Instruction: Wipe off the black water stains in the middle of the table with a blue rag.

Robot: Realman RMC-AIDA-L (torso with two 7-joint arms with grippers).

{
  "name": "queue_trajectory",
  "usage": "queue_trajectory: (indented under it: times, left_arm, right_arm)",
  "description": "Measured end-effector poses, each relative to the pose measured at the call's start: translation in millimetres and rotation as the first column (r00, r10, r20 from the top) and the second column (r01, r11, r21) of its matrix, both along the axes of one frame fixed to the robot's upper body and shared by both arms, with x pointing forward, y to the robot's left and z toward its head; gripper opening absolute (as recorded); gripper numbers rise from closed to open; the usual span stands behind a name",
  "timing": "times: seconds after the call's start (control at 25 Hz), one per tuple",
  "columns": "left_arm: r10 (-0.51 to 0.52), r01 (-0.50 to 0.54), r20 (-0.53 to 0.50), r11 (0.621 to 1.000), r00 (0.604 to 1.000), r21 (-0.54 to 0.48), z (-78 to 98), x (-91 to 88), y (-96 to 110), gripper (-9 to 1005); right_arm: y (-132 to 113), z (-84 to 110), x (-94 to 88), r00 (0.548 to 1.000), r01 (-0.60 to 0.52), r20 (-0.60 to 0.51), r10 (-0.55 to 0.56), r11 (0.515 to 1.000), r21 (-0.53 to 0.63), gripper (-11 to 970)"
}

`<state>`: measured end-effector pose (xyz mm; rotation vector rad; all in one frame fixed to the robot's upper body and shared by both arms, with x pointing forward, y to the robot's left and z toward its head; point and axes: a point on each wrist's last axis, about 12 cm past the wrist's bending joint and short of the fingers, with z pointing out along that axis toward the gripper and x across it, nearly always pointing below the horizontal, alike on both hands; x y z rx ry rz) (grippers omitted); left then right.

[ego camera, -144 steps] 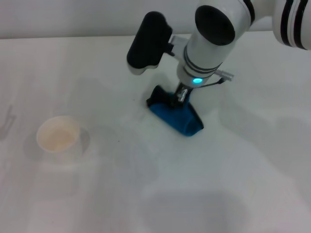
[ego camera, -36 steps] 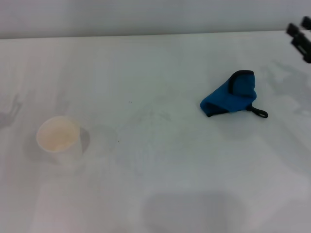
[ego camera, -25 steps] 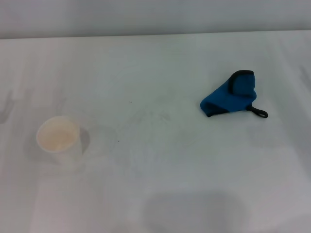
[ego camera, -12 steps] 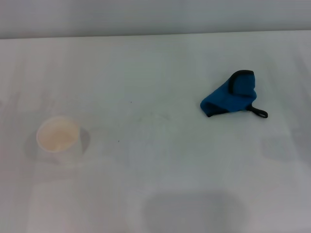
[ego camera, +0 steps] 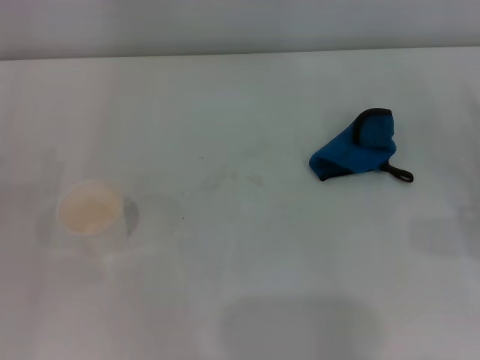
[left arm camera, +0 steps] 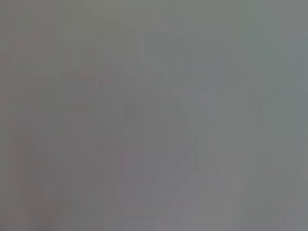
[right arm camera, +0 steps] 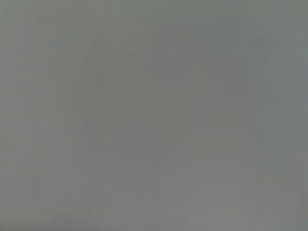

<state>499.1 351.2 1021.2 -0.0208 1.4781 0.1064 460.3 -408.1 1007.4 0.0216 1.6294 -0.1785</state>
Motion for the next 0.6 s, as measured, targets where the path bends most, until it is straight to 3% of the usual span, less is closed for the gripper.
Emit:
queue_trajectory:
  times: [0.6]
  left_arm:
    - [-0.016, 0.016, 0.005, 1.0, 1.0, 0.003, 4.6, 12.6, -5.2, 892]
  right_arm:
    - [0.7, 0.0, 3.2, 1.0, 0.0, -0.006, 0.0, 1.0, 0.0, 868]
